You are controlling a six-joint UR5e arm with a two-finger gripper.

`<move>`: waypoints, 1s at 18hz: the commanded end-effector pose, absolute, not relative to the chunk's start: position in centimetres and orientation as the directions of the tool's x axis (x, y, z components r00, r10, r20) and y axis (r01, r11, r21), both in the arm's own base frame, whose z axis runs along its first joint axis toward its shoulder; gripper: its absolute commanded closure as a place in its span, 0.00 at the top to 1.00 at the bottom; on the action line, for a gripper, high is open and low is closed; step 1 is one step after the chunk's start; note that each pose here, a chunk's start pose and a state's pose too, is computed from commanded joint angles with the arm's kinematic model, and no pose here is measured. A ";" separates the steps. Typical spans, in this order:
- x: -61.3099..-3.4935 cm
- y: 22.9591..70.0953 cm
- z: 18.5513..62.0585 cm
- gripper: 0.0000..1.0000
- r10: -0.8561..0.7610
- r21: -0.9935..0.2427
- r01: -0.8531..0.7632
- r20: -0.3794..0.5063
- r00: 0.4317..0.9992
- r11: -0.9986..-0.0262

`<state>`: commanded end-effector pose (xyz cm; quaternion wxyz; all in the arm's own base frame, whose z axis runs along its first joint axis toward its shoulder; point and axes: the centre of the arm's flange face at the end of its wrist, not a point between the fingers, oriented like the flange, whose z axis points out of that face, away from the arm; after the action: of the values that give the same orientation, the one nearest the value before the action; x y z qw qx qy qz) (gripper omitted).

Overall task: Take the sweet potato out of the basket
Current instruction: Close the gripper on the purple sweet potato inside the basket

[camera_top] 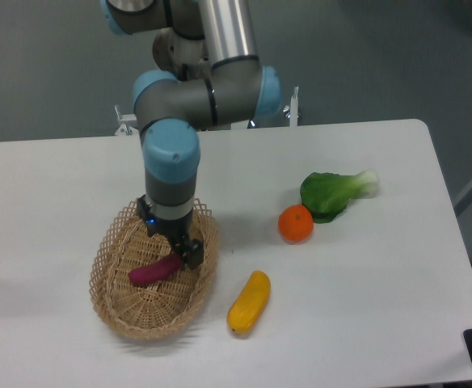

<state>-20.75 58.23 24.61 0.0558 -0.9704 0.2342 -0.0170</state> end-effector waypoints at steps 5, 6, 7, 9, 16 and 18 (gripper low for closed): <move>-19.8 59.1 22.1 1.00 -0.474 -0.076 -0.472 0.004 0.881 -0.878; -19.5 59.3 21.8 1.00 -0.478 -0.072 -0.477 -0.002 0.879 -0.876; -19.4 59.3 21.5 1.00 -0.478 -0.069 -0.477 -0.006 0.879 -0.876; -19.2 59.3 20.7 1.00 -0.479 -0.065 -0.478 -0.004 0.878 -0.876; -19.4 59.3 19.9 0.86 -0.472 -0.021 -0.473 -0.031 0.881 -0.881; -19.2 59.4 19.7 0.76 -0.476 -0.012 -0.477 -0.032 0.879 -0.879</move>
<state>-19.24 59.36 19.73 0.0099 -0.9692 0.2459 0.0140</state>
